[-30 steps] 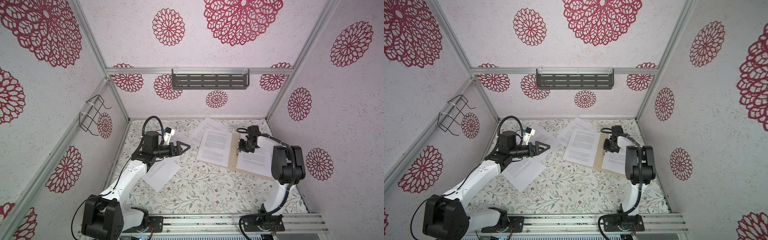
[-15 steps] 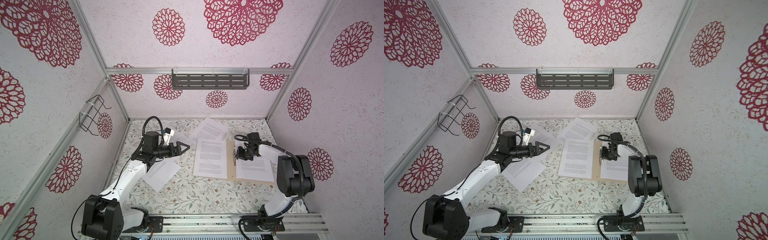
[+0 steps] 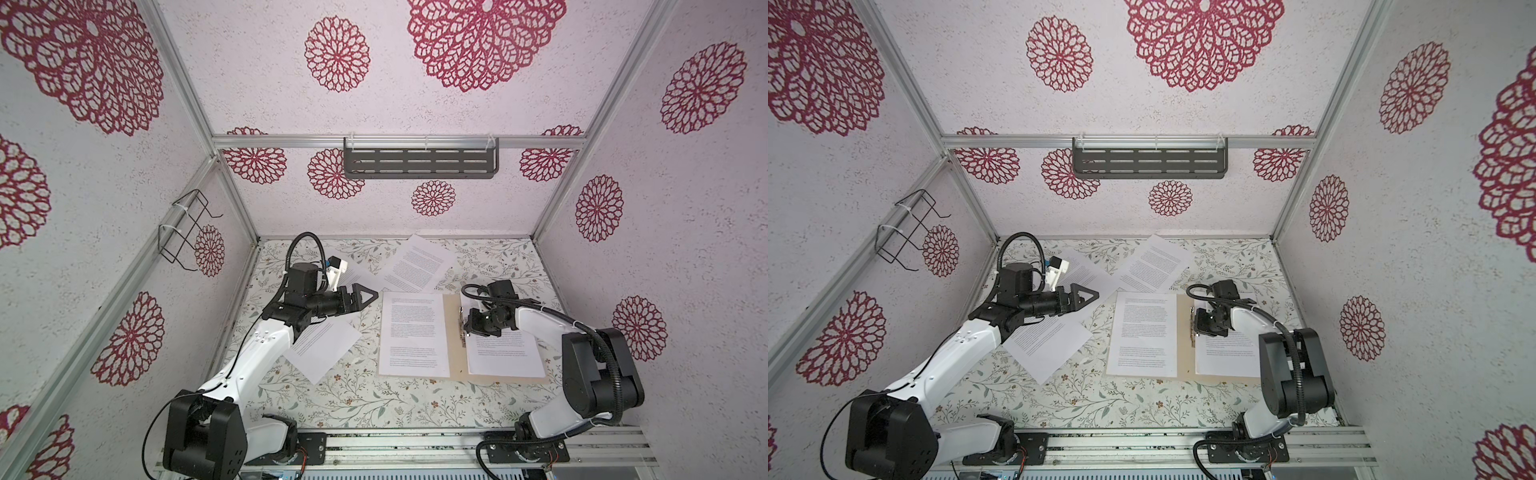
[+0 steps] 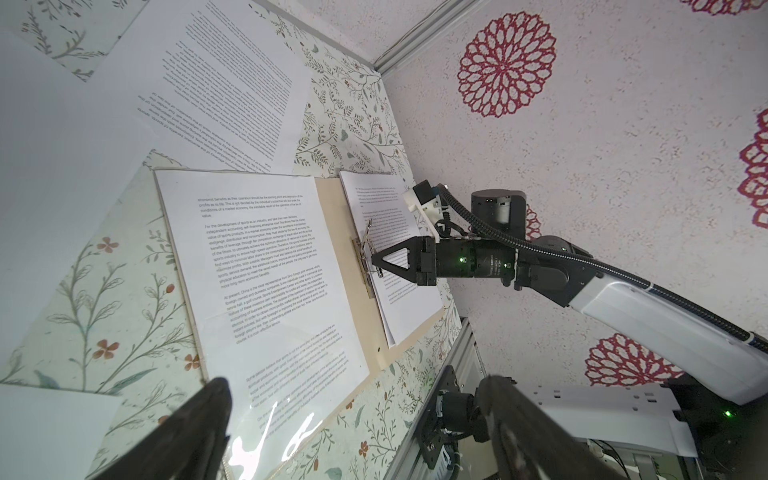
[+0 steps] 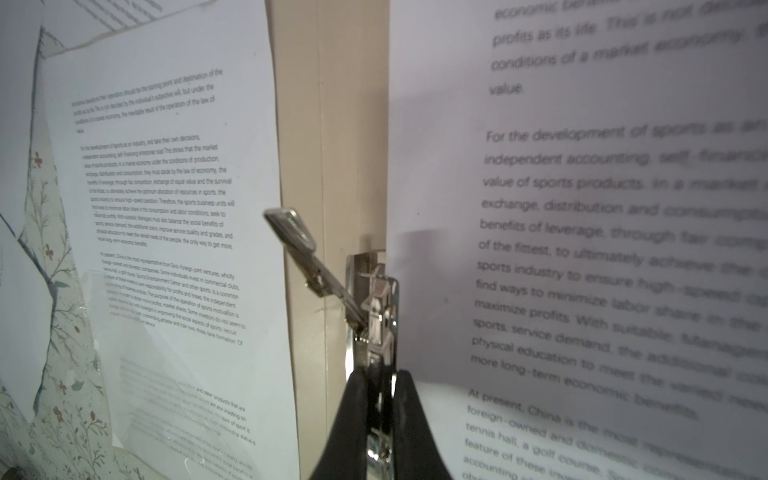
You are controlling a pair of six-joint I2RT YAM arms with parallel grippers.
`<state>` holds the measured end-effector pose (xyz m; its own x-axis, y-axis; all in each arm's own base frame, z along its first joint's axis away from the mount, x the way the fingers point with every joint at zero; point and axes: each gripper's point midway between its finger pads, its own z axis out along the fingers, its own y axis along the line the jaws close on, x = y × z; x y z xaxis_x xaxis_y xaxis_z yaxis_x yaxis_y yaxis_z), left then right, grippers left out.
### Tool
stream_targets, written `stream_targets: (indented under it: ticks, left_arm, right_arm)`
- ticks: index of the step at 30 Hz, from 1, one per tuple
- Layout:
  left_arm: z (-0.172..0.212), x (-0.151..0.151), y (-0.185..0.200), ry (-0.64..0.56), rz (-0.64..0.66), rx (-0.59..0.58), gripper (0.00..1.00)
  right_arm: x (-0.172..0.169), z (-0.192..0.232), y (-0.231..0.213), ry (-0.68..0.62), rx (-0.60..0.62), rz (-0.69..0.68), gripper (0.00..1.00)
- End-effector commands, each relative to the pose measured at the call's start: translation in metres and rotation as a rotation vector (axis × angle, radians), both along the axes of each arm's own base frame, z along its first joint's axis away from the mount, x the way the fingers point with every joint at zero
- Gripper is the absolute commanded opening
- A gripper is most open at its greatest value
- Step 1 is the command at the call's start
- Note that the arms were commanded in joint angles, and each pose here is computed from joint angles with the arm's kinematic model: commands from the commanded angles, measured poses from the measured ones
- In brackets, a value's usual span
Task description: Put the files into the folder
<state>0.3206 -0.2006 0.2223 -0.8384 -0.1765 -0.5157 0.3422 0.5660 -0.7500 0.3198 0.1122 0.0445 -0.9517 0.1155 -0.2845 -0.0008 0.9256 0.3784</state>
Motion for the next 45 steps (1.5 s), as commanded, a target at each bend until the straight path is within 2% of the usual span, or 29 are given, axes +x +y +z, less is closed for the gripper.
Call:
stream_targets:
  ticks: [1,3,10,16,19,23,26,30,33,36,38,45]
  left_arm:
    - [0.005,0.005,0.004,-0.033,0.009,0.026,0.97]
    - [0.002,0.006,0.006,-0.027,0.019,0.043,0.97]
    - [-0.021,0.013,0.037,0.011,0.176,0.214,0.97]
    - [-0.04,0.002,0.076,0.121,0.394,0.278,0.97]
    - [-0.056,-0.01,0.106,0.207,0.542,0.288,0.97]
    - [-0.08,-0.027,0.147,0.338,0.742,0.239,0.97]
    - [-0.094,-0.038,0.181,0.398,0.91,0.197,0.97]
    - [-0.117,-0.051,0.213,0.444,1.08,0.166,0.97]
    - [-0.133,-0.046,0.215,0.428,1.099,0.08,0.97]
    - [-0.153,-0.059,0.228,0.465,1.173,0.141,0.97]
    - [-0.158,-0.061,0.234,0.442,1.193,0.164,0.97]
    - [-0.171,-0.054,0.232,0.424,1.167,0.153,0.97]
  right_arm:
    - [0.005,0.014,0.007,-0.057,0.028,0.005,0.05]
    - [0.005,0.011,0.008,-0.059,0.029,0.004,0.09]
    - [0.014,0.024,0.001,-0.108,-0.001,-0.024,0.4]
    - [0.019,0.057,-0.007,-0.19,-0.029,-0.063,0.48]
    - [0.02,0.079,0.007,-0.252,-0.029,-0.023,0.51]
    - [0.024,0.094,0.052,-0.284,-0.003,0.096,0.54]
    - [0.029,0.103,0.1,-0.314,0.051,0.204,0.55]
    - [0.034,0.096,0.166,-0.281,0.131,0.36,0.57]
    - [0.032,0.086,0.218,-0.277,0.185,0.469,0.6]
    - [0.032,0.075,0.258,-0.257,0.234,0.544,0.6]
    - [0.032,0.066,0.284,-0.244,0.27,0.588,0.61]
    - [0.024,0.036,0.324,-0.174,0.3,0.656,0.61]
